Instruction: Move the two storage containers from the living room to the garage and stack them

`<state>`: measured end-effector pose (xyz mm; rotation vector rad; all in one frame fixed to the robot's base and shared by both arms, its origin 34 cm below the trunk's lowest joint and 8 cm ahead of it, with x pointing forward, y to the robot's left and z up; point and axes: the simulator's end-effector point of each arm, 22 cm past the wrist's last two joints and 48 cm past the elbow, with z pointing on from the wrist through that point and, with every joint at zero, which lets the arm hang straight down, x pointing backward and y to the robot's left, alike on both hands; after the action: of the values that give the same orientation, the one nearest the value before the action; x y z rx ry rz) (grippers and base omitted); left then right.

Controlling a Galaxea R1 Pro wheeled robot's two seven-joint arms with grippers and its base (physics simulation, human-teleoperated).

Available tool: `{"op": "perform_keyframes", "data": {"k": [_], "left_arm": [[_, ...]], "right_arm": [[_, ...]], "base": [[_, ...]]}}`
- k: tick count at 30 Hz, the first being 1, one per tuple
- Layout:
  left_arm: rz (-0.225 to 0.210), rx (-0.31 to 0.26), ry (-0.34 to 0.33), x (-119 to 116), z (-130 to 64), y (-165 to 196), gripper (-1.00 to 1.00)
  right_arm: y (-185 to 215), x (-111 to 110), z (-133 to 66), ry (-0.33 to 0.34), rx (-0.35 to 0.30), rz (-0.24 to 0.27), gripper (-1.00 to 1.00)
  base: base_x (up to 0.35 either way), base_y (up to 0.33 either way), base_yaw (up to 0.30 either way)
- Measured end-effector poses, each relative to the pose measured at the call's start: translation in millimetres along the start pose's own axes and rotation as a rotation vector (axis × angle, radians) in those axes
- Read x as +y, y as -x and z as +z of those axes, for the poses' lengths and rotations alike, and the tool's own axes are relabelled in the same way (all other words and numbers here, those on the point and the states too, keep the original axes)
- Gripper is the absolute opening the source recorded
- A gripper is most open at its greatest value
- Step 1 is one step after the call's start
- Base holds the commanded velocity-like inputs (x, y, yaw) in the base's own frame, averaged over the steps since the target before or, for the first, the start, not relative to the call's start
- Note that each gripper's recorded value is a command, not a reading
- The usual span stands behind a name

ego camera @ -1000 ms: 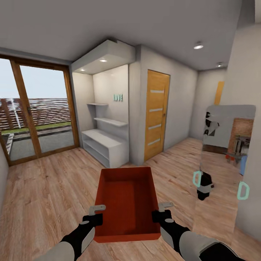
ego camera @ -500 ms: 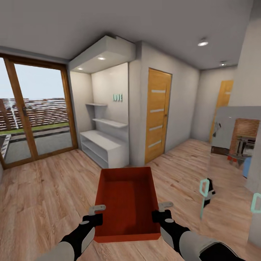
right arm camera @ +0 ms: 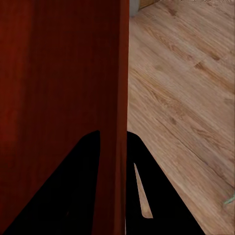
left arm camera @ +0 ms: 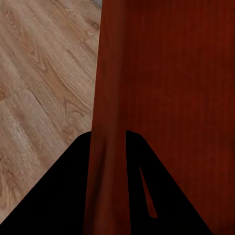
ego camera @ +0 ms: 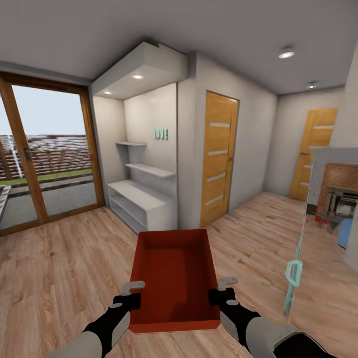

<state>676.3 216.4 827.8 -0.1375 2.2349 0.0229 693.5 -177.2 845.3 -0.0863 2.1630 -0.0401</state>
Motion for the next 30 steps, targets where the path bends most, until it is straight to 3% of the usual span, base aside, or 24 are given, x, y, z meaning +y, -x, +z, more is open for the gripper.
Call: {"op": "perform_keyframes", "data": {"k": [10,30], "left_arm": [[0.0,0.0,0.0,0.4,0.1,0.0,-1.0],[0.001,0.0,0.0,0.3,0.1,0.1,-1.0]], "right_arm": [[-0.1,0.4,-0.1,0.0,0.0,0.001,-1.0],[0.0,0.3,-0.1,0.0,0.0,0.001,-1.0]], "base": [[0.322,0.161,-0.018],[0.319,0.184,-0.265]]}}
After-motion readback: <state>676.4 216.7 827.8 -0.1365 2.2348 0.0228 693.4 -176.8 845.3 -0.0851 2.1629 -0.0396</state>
